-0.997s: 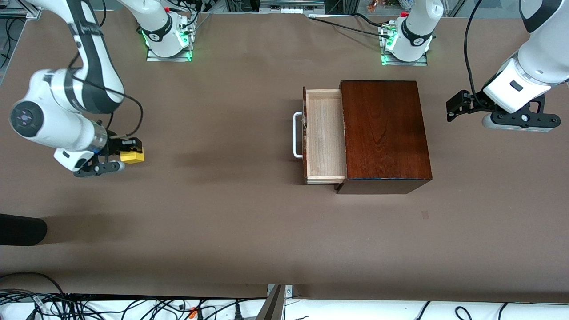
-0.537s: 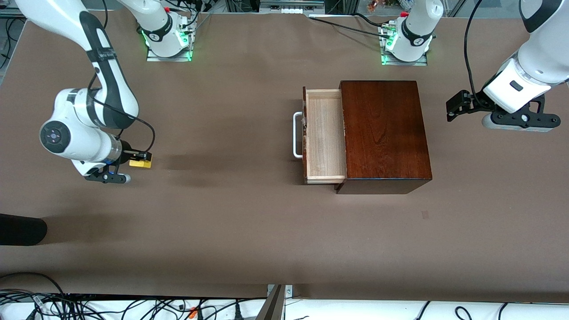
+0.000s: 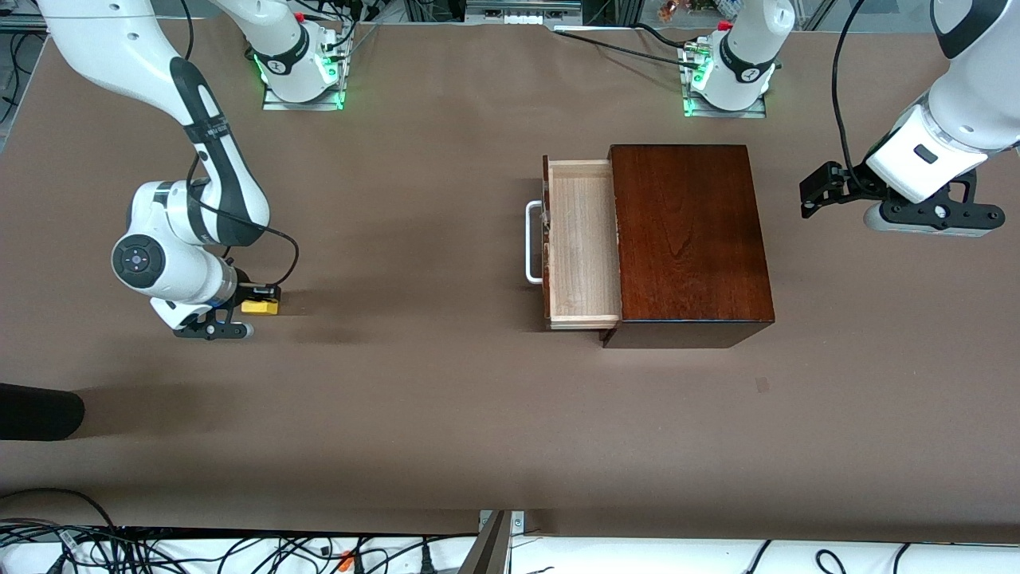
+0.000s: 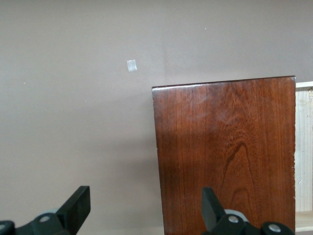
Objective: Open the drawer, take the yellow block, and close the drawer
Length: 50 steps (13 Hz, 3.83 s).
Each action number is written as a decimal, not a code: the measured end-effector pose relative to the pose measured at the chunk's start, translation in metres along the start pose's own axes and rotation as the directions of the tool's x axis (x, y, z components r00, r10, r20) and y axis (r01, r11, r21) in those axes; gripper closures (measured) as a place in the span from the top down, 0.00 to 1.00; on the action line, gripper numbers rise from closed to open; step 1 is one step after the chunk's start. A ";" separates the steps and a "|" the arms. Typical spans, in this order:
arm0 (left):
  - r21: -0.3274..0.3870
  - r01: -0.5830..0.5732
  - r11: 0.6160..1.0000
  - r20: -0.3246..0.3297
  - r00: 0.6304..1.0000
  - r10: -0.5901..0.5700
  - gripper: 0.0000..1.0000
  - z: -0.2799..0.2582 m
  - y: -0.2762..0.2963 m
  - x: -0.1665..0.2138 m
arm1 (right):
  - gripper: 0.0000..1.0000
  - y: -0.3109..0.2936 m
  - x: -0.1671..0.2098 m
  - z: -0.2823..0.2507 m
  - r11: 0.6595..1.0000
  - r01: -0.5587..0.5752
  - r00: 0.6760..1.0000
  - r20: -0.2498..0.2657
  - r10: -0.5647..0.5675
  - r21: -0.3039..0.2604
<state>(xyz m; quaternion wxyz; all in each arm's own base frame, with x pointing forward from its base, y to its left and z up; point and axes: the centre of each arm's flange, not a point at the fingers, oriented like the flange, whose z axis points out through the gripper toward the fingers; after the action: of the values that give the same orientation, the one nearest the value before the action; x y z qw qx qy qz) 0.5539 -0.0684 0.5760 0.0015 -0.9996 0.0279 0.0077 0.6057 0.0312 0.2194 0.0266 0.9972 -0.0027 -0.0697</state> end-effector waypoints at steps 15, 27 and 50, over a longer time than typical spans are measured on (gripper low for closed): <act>0.000 0.000 1.000 0.000 1.000 0.000 1.00 0.000 0.000 0.000 | 1.00 0.002 -0.006 -0.129 1.000 0.006 0.993 -0.122 -0.004 0.021; 0.000 0.000 1.000 0.000 1.000 0.000 1.00 0.000 0.000 0.000 | 1.00 0.009 -0.081 -0.385 0.997 0.054 0.992 -0.119 -0.047 0.060; -0.021 -0.229 0.973 0.080 0.970 0.230 1.00 0.047 0.136 0.024 | 1.00 0.006 -0.073 -0.375 0.996 0.060 0.993 -0.107 -0.054 0.058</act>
<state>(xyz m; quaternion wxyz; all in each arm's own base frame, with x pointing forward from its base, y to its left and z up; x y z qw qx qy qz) 0.5691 -0.2050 0.5281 -0.0043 -0.9885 0.1433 0.0489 0.5857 0.0451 0.6004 -0.0060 0.9995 0.0252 -0.0178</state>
